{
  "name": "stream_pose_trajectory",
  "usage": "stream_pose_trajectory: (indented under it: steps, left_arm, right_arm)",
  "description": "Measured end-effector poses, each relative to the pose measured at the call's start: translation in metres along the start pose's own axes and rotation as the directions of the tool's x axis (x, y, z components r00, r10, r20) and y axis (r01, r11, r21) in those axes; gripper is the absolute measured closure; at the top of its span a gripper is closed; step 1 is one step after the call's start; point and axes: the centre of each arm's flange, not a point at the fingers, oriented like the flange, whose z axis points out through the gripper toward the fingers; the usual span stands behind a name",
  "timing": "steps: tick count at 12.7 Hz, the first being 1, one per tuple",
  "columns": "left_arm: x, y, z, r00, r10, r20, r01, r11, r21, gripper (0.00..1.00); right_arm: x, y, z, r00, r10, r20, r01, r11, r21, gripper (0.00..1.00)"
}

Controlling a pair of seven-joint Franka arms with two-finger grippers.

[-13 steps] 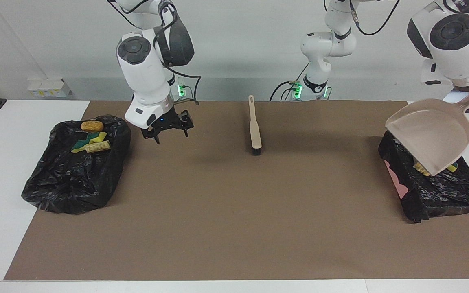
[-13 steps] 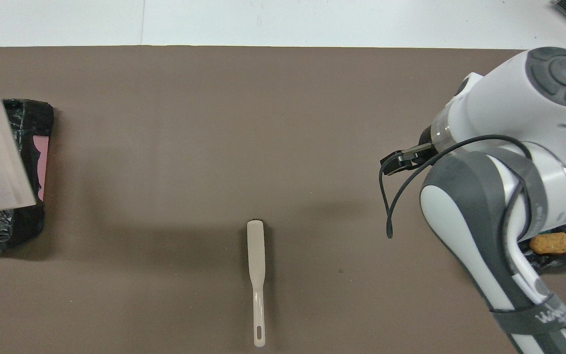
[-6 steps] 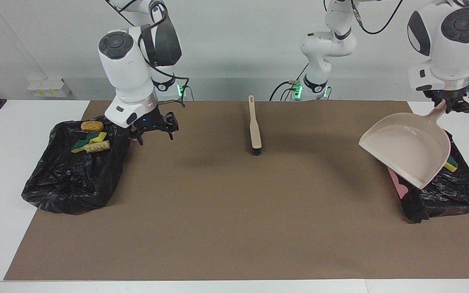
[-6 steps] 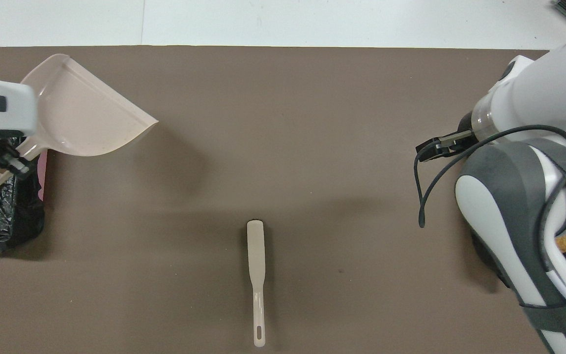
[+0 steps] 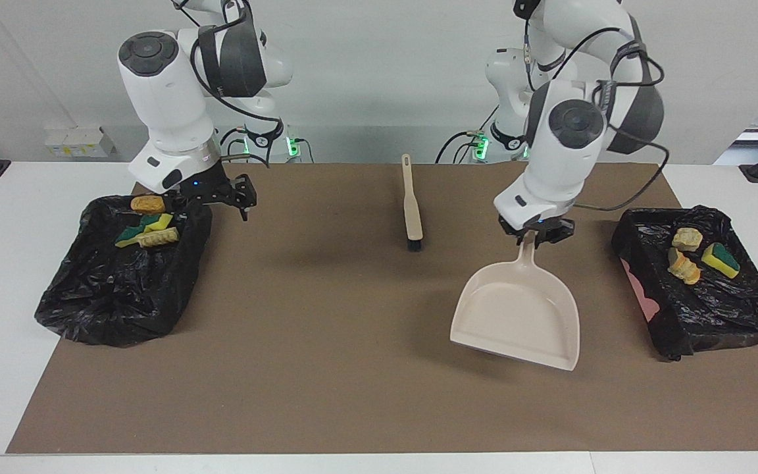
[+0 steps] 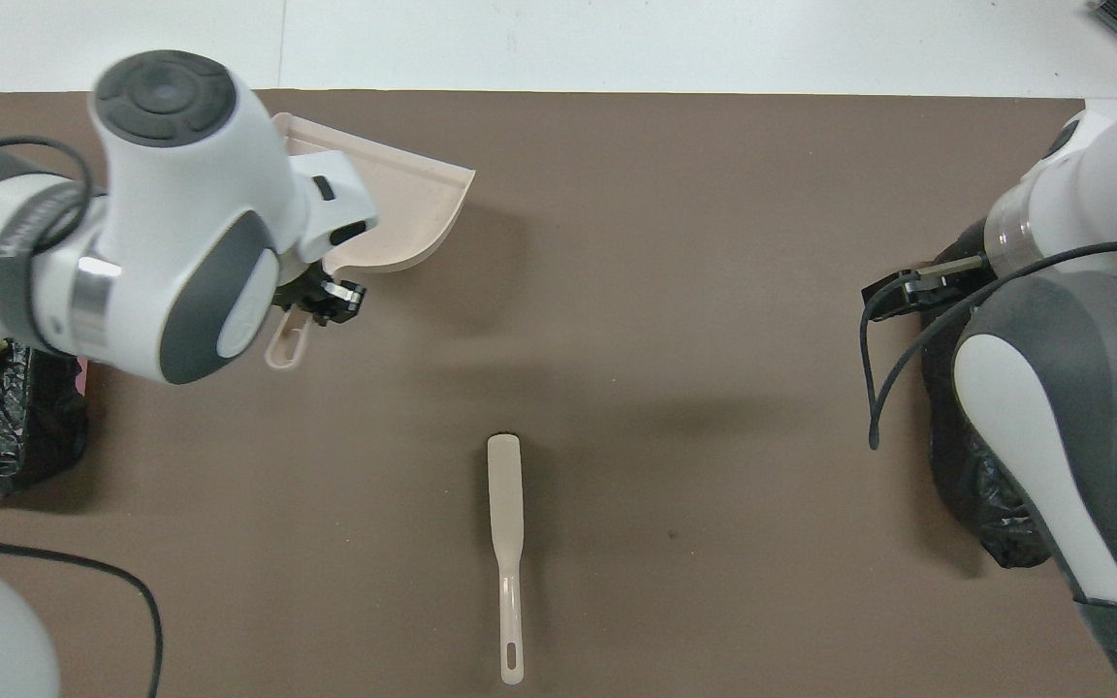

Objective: Sweep and dump trash in bin
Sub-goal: 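Lower the dustpan onto the table above the brush and release it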

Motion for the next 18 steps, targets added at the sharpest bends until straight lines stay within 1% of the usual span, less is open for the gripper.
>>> stream_pose_trajectory:
  steps: [2, 3, 4, 5, 8, 10, 13, 15, 16, 18]
  left_arm:
    - [0.014, 0.045, 0.025, 0.995, -0.100, -0.024, 0.098, 0.994, -0.052, 0.69]
    - [0.021, 0.059, 0.031, 0.987, -0.149, -0.054, 0.145, 0.987, -0.071, 0.69]
    - [0.024, 0.070, 0.033, 0.981, -0.179, -0.075, 0.172, 0.981, -0.085, 0.69]
    - [0.024, 0.081, 0.034, 0.979, -0.188, -0.083, 0.180, 0.979, -0.094, 0.69]
    - [0.020, 0.106, 0.040, 0.979, -0.187, -0.080, 0.179, 0.979, -0.098, 0.69]
    - [0.020, 0.123, 0.059, 0.977, -0.202, -0.062, 0.196, 0.976, -0.091, 0.69]
    - [0.021, 0.131, 0.088, 0.978, -0.206, -0.040, 0.203, 0.976, -0.079, 0.69]
    - [0.015, 0.134, 0.099, 0.980, -0.200, -0.025, 0.197, 0.978, -0.070, 0.69]
    - [0.013, 0.135, 0.101, 0.980, -0.197, -0.021, 0.195, 0.978, -0.068, 0.68]
    - [0.013, 0.134, 0.096, 0.980, -0.198, -0.028, 0.196, 0.978, -0.071, 0.63]
  right_arm:
    - [0.000, -0.001, 0.000, 1.000, -0.001, 0.003, 0.001, 1.000, 0.000, 0.00]
    - [-0.001, -0.001, 0.000, 1.000, -0.001, 0.011, 0.001, 1.000, 0.000, 0.00]
    - [-0.003, -0.001, 0.000, 1.000, -0.001, 0.021, 0.001, 1.000, 0.000, 0.00]
    - [-0.005, -0.001, -0.001, 1.000, -0.001, 0.029, 0.001, 1.000, 0.000, 0.00]
    - [-0.015, 0.008, -0.012, 0.999, 0.025, 0.047, -0.027, 0.999, 0.035, 0.00]
    - [-0.023, 0.018, -0.029, 0.996, 0.053, 0.069, -0.056, 0.997, 0.044, 0.00]
    - [-0.026, 0.033, -0.035, 0.992, 0.106, 0.062, -0.109, 0.993, 0.042, 0.00]
    - [-0.027, 0.043, -0.034, 0.990, 0.124, 0.063, -0.127, 0.991, 0.042, 0.00]
    - [-0.027, 0.045, -0.034, 0.990, 0.128, 0.063, -0.131, 0.990, 0.042, 0.00]
    - [-0.027, 0.045, -0.034, 0.990, 0.128, 0.063, -0.131, 0.990, 0.043, 0.00]
